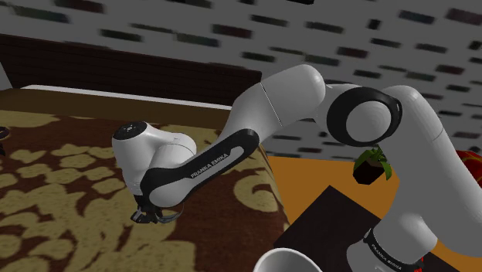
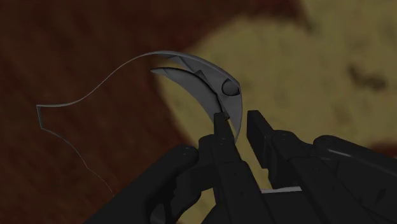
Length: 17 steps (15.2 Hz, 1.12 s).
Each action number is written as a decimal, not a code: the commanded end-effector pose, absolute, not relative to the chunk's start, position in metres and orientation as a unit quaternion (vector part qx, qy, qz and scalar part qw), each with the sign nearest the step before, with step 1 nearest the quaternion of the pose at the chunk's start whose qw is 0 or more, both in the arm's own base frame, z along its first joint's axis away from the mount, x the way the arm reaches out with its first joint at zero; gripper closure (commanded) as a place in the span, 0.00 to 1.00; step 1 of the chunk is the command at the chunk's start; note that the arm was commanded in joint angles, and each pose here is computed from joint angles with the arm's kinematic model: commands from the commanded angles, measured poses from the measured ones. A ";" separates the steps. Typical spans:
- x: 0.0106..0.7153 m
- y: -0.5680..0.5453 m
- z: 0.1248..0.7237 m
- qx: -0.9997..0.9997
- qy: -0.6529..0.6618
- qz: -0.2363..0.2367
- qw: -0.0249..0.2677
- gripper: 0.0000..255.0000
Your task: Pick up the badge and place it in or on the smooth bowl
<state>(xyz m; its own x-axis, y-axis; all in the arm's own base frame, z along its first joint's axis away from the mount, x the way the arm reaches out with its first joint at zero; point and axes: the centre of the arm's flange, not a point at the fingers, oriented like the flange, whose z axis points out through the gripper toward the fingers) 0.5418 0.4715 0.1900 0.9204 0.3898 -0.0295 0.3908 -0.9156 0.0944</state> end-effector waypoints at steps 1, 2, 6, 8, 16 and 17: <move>0.542 0.471 0.190 0.979 0.199 -0.005 0.049 1.00; 0.542 0.471 0.190 0.979 0.199 -0.005 0.049 1.00; 0.542 0.472 0.190 0.979 0.199 -0.005 0.049 1.00; 0.542 0.471 0.195 0.979 0.199 -0.005 0.049 1.00; 0.542 0.471 0.237 0.979 0.199 -0.005 0.049 1.00; 0.542 0.471 0.243 0.979 0.199 -0.005 0.049 1.00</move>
<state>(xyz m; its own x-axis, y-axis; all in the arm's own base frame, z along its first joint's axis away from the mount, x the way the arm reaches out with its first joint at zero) 0.5417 0.4717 0.2363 0.9205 0.3897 -0.0293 0.3907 -0.9157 0.0944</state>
